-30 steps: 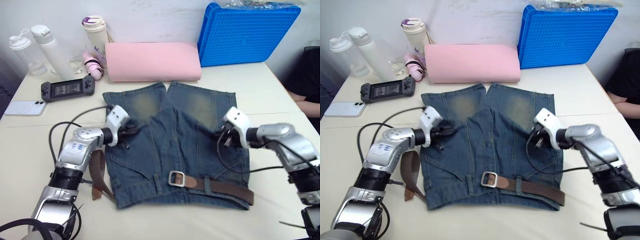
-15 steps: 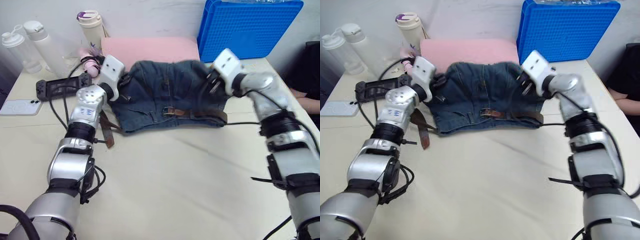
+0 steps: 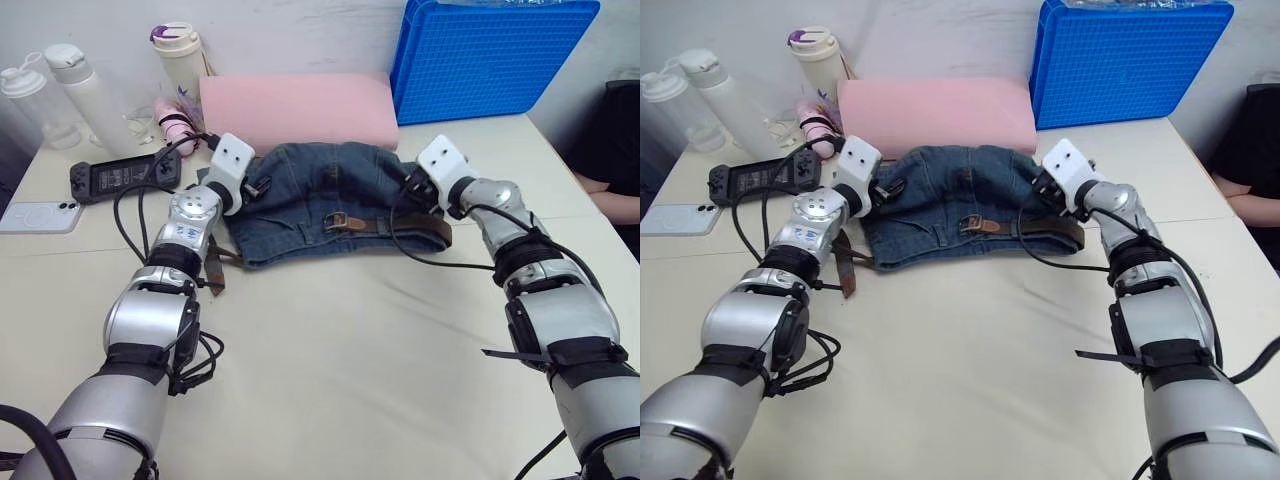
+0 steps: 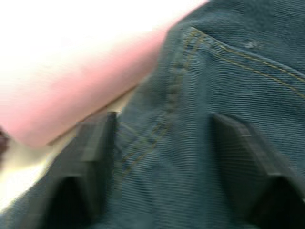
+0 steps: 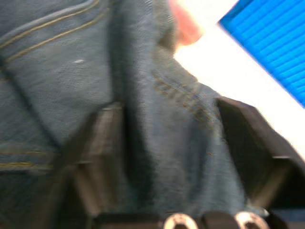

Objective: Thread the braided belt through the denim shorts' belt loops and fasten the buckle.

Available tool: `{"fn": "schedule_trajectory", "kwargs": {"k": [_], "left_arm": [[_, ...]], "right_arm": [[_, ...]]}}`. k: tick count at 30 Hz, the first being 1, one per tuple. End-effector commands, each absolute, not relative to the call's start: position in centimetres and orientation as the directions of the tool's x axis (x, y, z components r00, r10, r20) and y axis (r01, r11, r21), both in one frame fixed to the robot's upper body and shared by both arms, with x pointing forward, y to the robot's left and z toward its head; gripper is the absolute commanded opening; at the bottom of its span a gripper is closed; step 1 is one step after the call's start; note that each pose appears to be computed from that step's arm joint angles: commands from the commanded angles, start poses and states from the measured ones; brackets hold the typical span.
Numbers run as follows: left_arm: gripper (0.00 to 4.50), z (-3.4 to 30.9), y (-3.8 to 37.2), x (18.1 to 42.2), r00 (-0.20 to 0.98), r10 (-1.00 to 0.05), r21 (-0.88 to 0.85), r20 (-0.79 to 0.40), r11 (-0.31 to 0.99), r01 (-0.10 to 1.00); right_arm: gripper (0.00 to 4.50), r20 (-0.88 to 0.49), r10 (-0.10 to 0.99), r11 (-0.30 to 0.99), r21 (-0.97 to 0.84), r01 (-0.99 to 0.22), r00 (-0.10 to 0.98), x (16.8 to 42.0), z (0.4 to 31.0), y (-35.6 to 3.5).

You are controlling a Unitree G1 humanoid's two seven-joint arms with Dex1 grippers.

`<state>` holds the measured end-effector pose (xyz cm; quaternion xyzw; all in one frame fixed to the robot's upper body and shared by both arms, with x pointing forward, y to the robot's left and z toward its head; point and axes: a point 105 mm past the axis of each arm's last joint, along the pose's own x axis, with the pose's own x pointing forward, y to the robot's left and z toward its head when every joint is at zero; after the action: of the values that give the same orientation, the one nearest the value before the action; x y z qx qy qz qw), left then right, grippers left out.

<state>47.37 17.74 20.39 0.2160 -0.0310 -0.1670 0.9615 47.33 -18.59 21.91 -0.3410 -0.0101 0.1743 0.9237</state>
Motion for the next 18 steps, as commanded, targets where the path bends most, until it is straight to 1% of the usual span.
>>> {"fn": "schedule_trajectory", "kwargs": {"k": [1, 2, 3, 4, 6, 7, 9, 10, 11, 13, 14, 15, 16, 17, 18], "left_arm": [[4.47, 23.5, 16.5, 45.8, 0.862, -0.498, 0.467, 0.097, 0.787, 0.402], [4.47, 22.7, 15.5, 44.8, 0.809, -0.586, 0.501, 0.047, 0.714, 0.489], [4.47, 21.7, 14.8, 43.8, 0.763, -0.646, 0.536, -0.013, 0.64, 0.551], [4.47, 20.7, 14.4, 42.7, 0.722, -0.689, 0.553, -0.063, 0.579, 0.6], [4.47, 19.8, 14.0, 41.2, 0.676, -0.73, 0.529, -0.102, 0.536, 0.658], [4.5, 19.6, 13.9, 40.5, 0.66, -0.743, 0.515, -0.105, 0.527, 0.676], [3.95, 19.4, 13.5, 39.4, 0.635, -0.765, 0.487, -0.11, 0.516, 0.705], [3.54, 19.1, 13.2, 38.9, 0.625, -0.773, 0.468, -0.113, 0.513, 0.72], [3.29, 18.9, 13.1, 38.6, 0.624, -0.773, 0.452, -0.117, 0.518, 0.726], [2.38, 18.2, 13.1, 38.8, 0.654, -0.746, 0.427, -0.127, 0.554, 0.714], [2.1, 17.6, 13.2, 39.1, 0.673, -0.726, 0.411, -0.141, 0.575, 0.707], [1.65, 16.8, 13.2, 39.2, 0.682, -0.71, 0.403, -0.176, 0.58, 0.708], [1.23, 15.6, 13.3, 39.3, 0.684, -0.689, 0.41, -0.24, 0.567, 0.714], [0.73, 14.4, 13.5, 39.2, 0.686, -0.664, 0.426, -0.298, 0.551, 0.718], [0.23, 13.3, 13.8, 39.2, 0.686, -0.644, 0.426, -0.339, 0.544, 0.722]], "right_arm": [[4.5, -0.014, 0.494, 0.69, -0.602, -0.401, 0.87, 45.7, 25.5, -17.5], [4.5, -0.051, 0.544, 0.663, -0.587, -0.466, 0.838, 44.9, 24.9, -17.1], [4.5, -0.079, 0.568, 0.648, -0.572, -0.504, 0.819, 44.2, 24.3, -17.1], [4.5, -0.113, 0.592, 0.632, -0.551, -0.546, 0.798, 43.4, 23.4, -17.0], [4.5, -0.153, 0.623, 0.626, -0.491, -0.606, 0.767, 41.9, 22.0, -17.0], [3.99, -0.17, 0.645, 0.624, -0.445, -0.642, 0.745, 41.1, 21.3, -17.0], [3.26, -0.192, 0.672, 0.619, -0.383, -0.685, 0.715, 39.7, 20.5, -16.9], [2.55, -0.197, 0.676, 0.626, -0.354, -0.695, 0.71, 39.3, 20.2, -16.9], [2.29, -0.203, 0.674, 0.637, -0.329, -0.697, 0.711, 39.0, 19.9, -17.0], [1.31, -0.219, 0.633, 0.68, -0.301, -0.669, 0.742, 39.0, 19.2, -17.7], [1.01, -0.237, 0.605, 0.702, -0.292, -0.65, 0.76, 39.2, 18.7, -18.2], [0.52, -0.251, 0.577, 0.725, -0.283, -0.629, 0.777, 39.4, 18.3, -18.6], [0.1, -0.266, 0.552, 0.744, -0.269, -0.611, 0.79, 39.5, 17.8, -19.0], [0.0, -0.286, 0.532, 0.759, -0.256, -0.598, 0.797, 39.6, 17.3, -19.4], [0.0, -0.315, 0.501, 0.774, -0.253, -0.58, 0.806, 39.6, 16.5, -19.9]]}}
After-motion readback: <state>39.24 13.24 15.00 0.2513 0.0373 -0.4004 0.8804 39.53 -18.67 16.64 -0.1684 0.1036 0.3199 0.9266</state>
